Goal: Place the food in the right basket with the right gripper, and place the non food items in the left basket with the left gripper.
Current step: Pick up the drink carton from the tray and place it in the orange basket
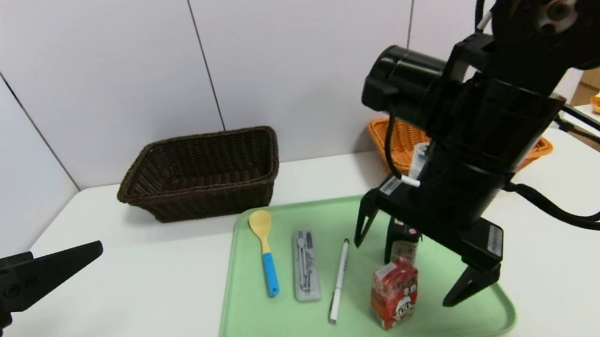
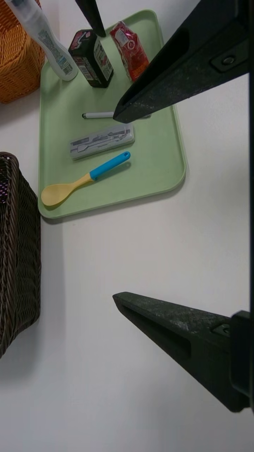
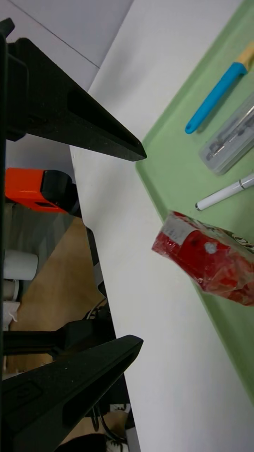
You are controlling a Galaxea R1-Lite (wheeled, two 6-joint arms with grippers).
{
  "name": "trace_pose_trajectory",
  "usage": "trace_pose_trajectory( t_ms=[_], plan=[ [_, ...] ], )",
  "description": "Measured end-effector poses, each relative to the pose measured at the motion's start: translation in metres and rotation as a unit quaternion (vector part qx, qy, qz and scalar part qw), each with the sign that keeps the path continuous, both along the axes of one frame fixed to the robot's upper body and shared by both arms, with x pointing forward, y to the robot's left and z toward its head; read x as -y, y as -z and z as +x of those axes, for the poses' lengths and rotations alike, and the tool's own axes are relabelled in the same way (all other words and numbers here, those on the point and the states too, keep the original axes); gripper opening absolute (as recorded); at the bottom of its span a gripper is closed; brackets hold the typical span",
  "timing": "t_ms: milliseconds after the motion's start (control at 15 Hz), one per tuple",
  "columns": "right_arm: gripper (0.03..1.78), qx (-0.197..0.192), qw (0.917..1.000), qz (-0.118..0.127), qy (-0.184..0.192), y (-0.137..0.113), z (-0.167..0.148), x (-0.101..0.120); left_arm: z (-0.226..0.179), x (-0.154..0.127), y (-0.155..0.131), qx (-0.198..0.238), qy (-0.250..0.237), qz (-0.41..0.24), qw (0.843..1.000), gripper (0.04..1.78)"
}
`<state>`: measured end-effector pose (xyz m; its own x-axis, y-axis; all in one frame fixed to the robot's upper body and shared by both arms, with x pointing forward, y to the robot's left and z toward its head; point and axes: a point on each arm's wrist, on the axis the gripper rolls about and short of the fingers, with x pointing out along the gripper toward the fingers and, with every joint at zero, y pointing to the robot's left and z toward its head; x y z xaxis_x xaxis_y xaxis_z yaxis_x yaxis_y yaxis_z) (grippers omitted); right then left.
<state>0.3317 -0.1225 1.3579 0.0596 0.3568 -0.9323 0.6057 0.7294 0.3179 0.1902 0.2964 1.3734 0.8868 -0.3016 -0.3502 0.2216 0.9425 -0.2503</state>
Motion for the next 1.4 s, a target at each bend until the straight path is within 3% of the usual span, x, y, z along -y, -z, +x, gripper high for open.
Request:
trace_pose_trajectory(
  t_ms=[333, 1067, 1200, 1400],
  plan=[
    [1.7, -0.044, 0.9988, -0.007, 0.022, 0.02, 0.016, -0.003, 0.0, 0.0, 0.008, -0.013, 0.002, 0.005, 1.0, 1.69],
    [1.67, -0.076, 0.996, -0.031, 0.036, 0.045, 0.03, -0.008, 0.001, 0.001, 0.013, -0.023, 0.003, 0.007, 1.0, 1.69],
    [1.31, -0.081, 0.9954, -0.035, 0.036, 0.05, 0.031, -0.009, 0.002, 0.001, 0.013, -0.024, 0.001, 0.006, 1.0, 1.69],
    [0.92, -0.083, 0.9952, -0.039, 0.035, 0.053, 0.032, -0.01, 0.002, 0.001, 0.013, -0.025, -0.002, 0.003, 1.0, 1.69]
  ],
)
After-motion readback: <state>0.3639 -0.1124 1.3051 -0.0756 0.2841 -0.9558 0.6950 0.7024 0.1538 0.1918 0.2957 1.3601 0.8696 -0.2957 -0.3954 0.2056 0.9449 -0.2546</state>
